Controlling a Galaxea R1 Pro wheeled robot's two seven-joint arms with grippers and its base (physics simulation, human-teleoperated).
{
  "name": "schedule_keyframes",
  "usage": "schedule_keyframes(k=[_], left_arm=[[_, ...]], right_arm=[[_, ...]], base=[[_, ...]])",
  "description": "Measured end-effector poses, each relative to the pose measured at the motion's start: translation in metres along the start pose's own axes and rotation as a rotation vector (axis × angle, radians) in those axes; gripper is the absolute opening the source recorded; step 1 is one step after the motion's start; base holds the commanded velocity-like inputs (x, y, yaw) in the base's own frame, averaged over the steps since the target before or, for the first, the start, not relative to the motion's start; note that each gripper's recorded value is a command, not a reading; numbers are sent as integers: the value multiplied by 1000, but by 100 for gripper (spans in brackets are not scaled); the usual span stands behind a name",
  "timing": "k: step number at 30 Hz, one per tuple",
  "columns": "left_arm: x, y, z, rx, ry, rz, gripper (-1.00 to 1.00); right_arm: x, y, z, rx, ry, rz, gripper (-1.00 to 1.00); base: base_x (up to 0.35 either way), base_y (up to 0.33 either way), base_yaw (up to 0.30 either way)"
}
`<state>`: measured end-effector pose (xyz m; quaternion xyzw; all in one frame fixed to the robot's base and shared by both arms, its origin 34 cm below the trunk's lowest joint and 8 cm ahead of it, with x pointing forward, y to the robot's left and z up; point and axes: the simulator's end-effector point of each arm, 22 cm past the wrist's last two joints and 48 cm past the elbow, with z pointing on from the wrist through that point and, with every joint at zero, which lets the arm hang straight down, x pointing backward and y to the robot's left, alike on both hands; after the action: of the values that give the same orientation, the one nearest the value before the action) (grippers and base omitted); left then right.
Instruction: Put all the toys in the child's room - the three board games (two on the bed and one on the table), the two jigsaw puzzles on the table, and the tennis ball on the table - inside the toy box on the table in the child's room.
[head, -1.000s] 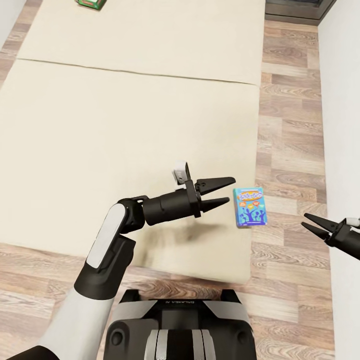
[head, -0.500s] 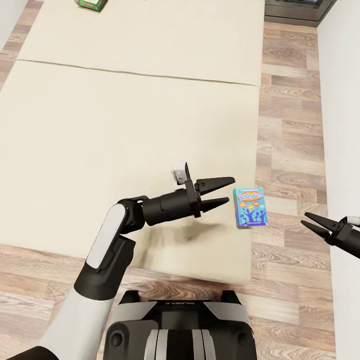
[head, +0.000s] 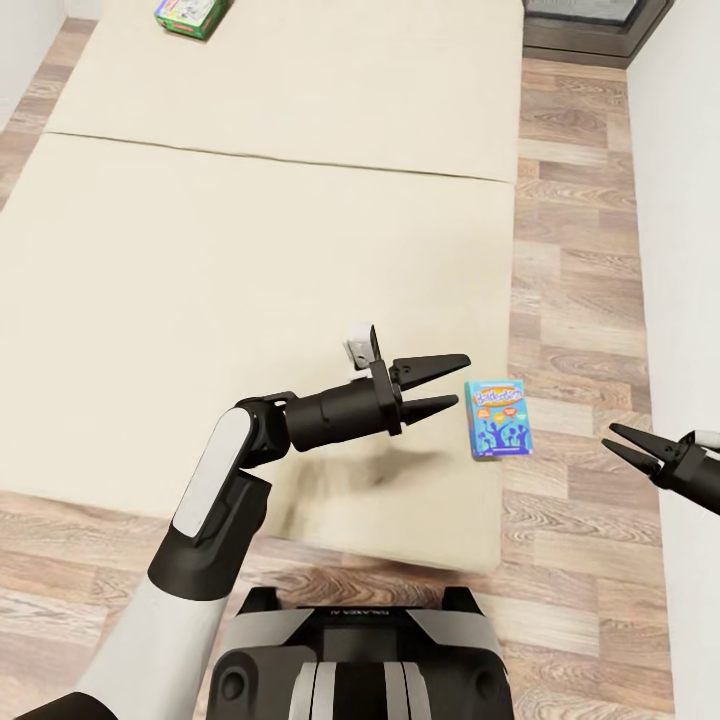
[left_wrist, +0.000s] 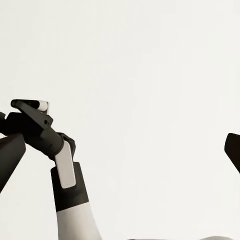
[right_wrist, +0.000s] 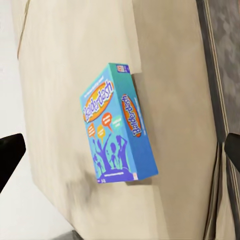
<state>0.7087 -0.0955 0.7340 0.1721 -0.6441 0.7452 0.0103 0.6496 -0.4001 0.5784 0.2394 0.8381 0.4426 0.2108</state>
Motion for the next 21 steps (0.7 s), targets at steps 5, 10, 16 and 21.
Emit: schedule_keyframes(k=[5,10,16,21], left_arm=[[1,-5,1,2,1,8,100],[2,-10,2,4,3,16,100],[8,-16,9,7,17,26,100],[13,-26,21,10,29,48,100]], right_arm=[[-2,-3,-2,6,-8,12,100],[-4,-8,-5,13,-15,30,100],[-6,-8,-7,14,-21,38,100],[-8,-7,-8,13,-26,42,100]], base=[[0,0,0],[0,0,0],[0,0,0],[0,0,0]])
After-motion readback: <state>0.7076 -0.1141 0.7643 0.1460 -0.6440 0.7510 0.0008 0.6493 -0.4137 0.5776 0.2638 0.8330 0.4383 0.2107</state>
